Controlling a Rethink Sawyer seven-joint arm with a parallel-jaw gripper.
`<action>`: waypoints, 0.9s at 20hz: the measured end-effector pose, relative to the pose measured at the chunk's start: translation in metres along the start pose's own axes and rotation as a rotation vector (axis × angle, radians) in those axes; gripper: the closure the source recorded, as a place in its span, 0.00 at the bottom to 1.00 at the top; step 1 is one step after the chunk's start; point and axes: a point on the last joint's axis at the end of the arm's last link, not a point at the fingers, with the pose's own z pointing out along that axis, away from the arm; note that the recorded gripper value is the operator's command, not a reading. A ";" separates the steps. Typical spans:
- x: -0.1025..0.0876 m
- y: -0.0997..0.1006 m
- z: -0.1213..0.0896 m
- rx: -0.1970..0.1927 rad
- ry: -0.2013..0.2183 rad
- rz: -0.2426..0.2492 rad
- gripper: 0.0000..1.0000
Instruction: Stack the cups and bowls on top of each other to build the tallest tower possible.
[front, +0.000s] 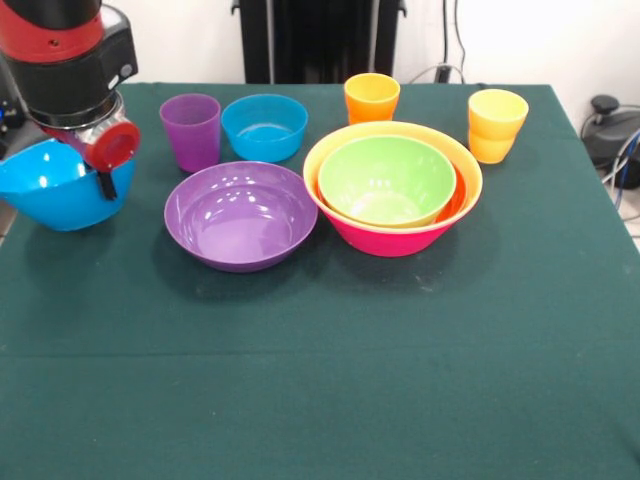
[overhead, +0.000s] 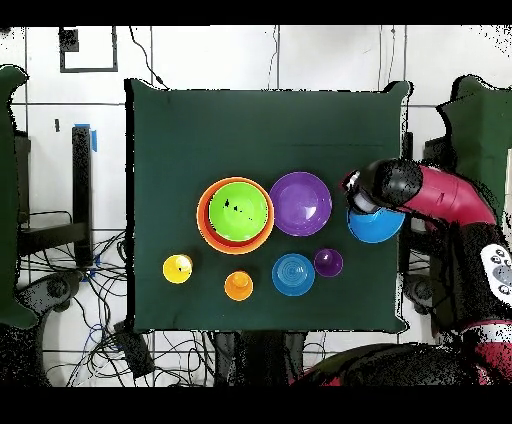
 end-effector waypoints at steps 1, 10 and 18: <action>0.000 0.000 -0.001 0.000 -0.001 0.000 1.00; -0.002 0.000 -0.007 -0.001 -0.007 0.001 1.00; 0.004 0.001 -0.010 0.012 0.045 0.004 1.00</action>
